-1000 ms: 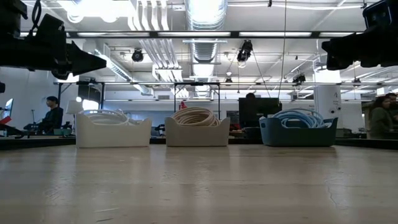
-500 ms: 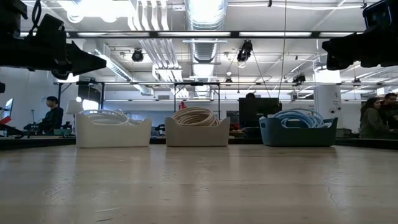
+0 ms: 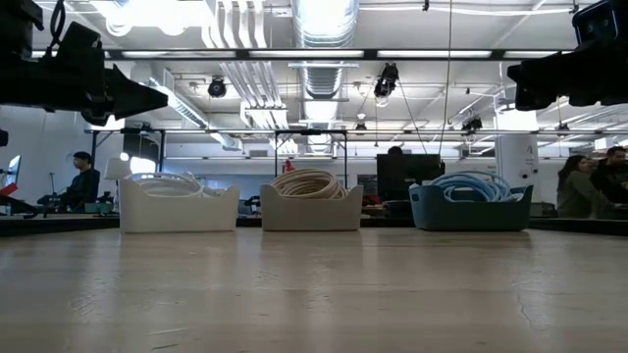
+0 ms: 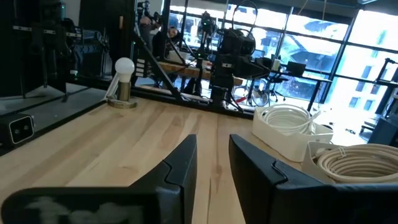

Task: Sort HDMI cables
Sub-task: Return to Home Position

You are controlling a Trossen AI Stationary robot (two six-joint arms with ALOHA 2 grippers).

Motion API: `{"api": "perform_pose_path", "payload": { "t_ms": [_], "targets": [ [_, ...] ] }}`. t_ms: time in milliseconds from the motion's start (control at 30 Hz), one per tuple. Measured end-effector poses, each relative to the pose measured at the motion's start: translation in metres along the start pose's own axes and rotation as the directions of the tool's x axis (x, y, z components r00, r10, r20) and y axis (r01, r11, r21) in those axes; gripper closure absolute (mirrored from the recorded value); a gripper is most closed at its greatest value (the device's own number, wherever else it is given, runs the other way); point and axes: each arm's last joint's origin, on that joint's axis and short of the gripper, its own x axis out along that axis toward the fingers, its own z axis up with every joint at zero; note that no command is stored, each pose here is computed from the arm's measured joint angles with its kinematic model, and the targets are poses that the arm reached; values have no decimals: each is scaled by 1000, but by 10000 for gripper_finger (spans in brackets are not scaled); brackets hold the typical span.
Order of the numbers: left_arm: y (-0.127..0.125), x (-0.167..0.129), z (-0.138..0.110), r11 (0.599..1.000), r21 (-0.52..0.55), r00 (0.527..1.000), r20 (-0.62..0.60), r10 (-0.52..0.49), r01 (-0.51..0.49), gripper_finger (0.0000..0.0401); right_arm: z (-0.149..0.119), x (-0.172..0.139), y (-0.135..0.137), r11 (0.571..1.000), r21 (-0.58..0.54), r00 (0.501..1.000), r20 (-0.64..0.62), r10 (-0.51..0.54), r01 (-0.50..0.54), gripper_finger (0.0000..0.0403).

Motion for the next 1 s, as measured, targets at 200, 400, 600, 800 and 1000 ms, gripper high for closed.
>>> {"api": "perform_pose_path", "payload": {
  "t_ms": [200,400,600,800,1000],
  "targets": [
    [0,0,0,1000,0,1000,0,0,0,297,0,0,0,1000,0,1000,0,0,0,324],
    [0,0,0,1000,0,1000,0,0,0,297,0,0,0,1000,0,1000,0,0,0,335],
    [0,0,0,1000,0,1000,0,0,0,297,0,0,0,1000,0,1000,0,0,0,328],
    [0,0,0,1000,0,1000,0,0,0,297,0,0,0,1000,0,1000,0,0,0,318],
    [0,0,0,1000,0,1000,0,0,0,297,0,0,0,1000,0,1000,0,1,-1,312]
  ]
}}
